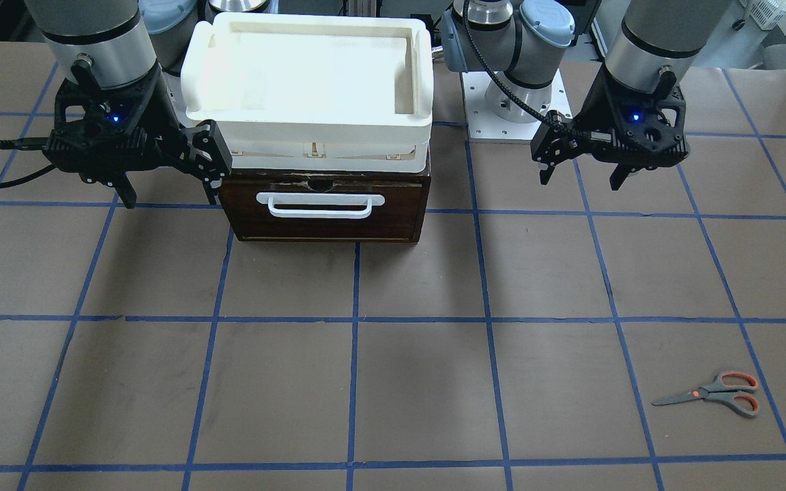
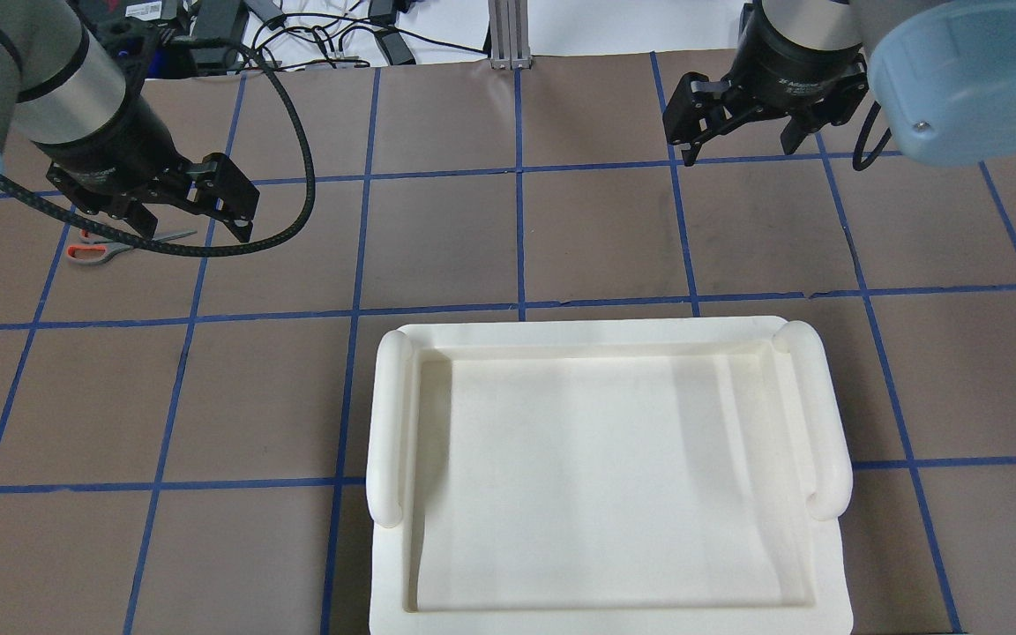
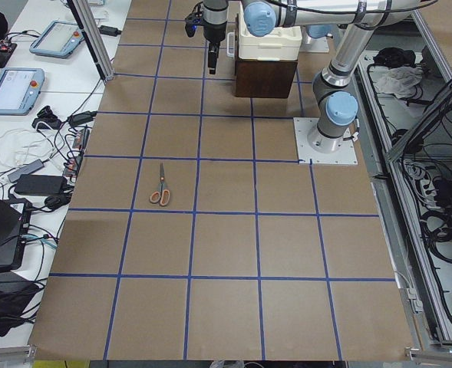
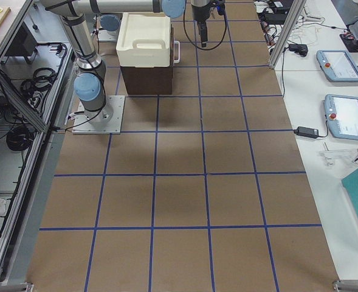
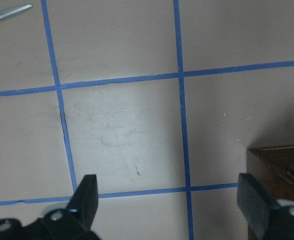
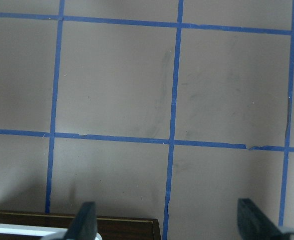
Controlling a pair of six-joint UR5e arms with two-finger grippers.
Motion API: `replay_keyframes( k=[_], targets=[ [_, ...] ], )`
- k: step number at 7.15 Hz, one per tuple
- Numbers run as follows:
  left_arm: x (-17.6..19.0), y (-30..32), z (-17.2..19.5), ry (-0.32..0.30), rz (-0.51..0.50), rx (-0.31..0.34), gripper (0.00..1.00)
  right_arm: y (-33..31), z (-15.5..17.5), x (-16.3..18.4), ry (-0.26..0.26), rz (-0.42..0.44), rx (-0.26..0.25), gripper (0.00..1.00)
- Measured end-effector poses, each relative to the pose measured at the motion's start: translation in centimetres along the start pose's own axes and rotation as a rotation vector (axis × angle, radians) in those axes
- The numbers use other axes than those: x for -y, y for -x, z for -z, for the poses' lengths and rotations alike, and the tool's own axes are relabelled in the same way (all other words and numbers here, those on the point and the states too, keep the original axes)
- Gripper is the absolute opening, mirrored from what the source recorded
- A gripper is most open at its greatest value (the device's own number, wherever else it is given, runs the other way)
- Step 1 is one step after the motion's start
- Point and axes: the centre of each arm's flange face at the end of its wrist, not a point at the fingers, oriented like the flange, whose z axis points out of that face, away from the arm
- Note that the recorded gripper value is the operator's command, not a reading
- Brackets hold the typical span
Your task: Place scissors in drawer with both arms
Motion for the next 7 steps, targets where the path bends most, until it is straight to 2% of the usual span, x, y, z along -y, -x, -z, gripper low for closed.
replay_keyframes(
  k=[7],
  targets=[
    [0.04, 0.11, 0.13, -0.004, -0.003, 0.002, 1.00, 0.35, -0.19, -0.14, 0.014, 0.007, 0.011, 1.00]
  ],
)
